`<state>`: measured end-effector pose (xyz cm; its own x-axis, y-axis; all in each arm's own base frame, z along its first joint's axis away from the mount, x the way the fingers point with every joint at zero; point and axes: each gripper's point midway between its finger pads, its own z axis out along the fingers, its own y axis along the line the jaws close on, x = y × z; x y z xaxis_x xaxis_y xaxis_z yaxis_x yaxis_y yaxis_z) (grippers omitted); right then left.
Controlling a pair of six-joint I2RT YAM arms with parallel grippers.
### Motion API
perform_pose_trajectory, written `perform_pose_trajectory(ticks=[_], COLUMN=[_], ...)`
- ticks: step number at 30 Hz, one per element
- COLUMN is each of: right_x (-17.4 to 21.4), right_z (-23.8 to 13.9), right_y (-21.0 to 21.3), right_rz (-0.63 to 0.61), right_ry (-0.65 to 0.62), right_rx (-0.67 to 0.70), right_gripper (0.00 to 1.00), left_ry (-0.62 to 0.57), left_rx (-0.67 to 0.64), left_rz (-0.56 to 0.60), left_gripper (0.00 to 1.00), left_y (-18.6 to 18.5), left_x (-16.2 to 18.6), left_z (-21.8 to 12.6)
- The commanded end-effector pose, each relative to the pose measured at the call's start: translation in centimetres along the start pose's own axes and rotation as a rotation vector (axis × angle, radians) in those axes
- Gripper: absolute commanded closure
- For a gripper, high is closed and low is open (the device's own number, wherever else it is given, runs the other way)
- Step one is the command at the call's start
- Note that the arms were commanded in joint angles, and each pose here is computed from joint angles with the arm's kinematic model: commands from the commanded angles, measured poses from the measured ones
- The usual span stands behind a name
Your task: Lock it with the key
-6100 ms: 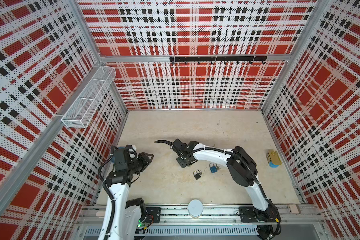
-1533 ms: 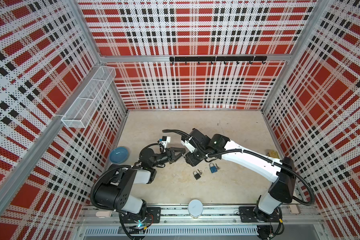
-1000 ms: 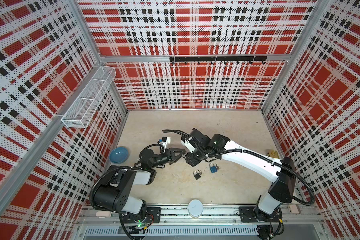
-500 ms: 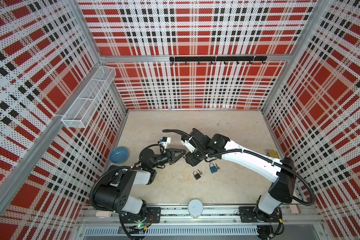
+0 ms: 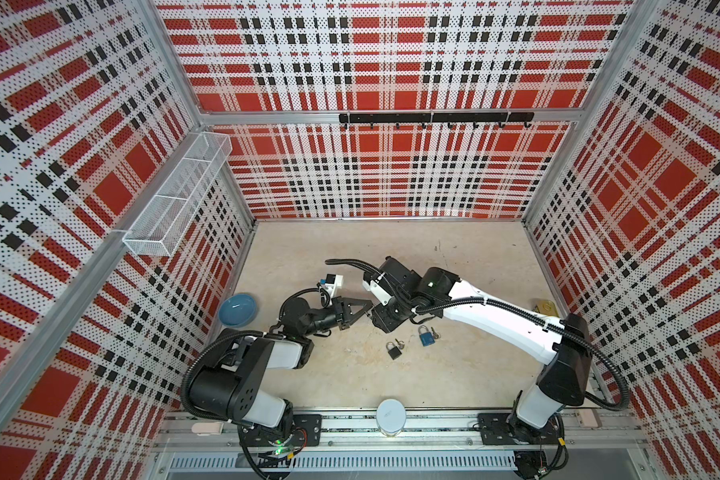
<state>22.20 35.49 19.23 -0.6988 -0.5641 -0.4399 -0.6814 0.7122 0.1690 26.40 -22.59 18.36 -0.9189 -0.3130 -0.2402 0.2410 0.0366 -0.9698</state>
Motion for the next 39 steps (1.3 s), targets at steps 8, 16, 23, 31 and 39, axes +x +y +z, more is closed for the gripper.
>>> perform_pose_trajectory(ticks=[8, 16, 23, 31, 39], right_x=[-3.1, -4.2, -4.9, -5.6, -6.3], right_z=[-2.3, -6.5, -11.5, -14.9, -13.0], right_y=[0.8, 1.1, 0.4, 1.7, 1.2], right_rz=[0.062, 0.012, -0.023, -0.106, -0.127], right_ry=[-0.160, -0.401, -0.607, -0.764, -0.772], right_rx=[-0.131, -0.242, -0.288, -0.377, -0.389], right_gripper=[0.50, 0.32, 0.31, 0.31, 0.33], left_ry=[-0.023, -0.078, -0.177, -0.268, -0.364], left_rx=[0.050, -0.212, -0.185, -0.199, -0.172], left_rz=[0.035, 0.277, 0.362, 0.278, 0.205], left_gripper=[1.00, 1.00, 1.00, 1.00, 1.00], left_y=[-3.6, -9.4, -15.3, -15.6, -16.2], left_x=[-0.7, -0.9, -1.9, -2.9, -3.3], left_z=[0.8, 0.8, -0.4, -0.7, -2.1])
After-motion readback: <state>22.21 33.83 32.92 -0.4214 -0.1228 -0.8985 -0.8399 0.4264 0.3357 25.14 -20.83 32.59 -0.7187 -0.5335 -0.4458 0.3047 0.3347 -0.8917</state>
